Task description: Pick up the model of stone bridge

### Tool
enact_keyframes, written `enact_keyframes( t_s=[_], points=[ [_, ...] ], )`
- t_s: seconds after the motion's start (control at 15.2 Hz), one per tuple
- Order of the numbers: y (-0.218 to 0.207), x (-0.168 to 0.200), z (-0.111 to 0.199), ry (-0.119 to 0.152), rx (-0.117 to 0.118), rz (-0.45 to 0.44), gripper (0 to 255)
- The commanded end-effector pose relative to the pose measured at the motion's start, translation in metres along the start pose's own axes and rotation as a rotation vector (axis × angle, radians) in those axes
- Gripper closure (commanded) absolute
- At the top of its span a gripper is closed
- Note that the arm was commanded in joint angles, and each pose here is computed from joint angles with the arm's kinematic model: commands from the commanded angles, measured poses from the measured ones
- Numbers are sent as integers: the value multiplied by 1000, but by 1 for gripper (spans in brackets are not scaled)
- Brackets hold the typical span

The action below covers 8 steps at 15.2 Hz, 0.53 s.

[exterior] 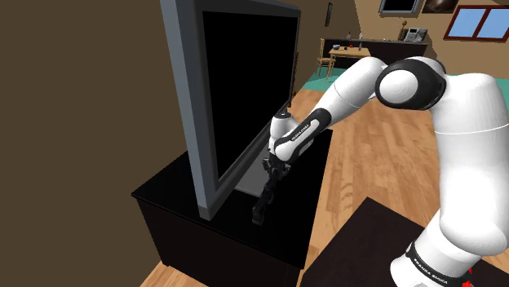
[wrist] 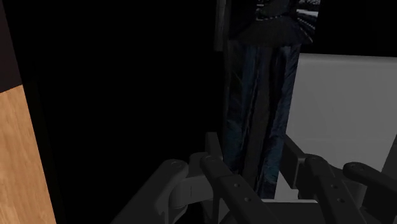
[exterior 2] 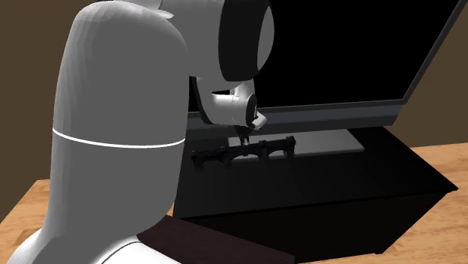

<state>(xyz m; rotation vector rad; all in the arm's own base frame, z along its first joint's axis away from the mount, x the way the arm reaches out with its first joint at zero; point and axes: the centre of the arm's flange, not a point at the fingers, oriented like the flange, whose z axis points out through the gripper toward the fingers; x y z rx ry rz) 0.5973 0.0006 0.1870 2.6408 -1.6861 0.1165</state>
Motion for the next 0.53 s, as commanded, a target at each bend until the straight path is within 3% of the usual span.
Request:
enact_keyframes(
  t_s=[0.0, 0.46],
  points=[
    [-1, 2, -12, 1, 1, 0, 255],
    [-2, 3, -39, 1, 1, 0, 255]
  ],
)
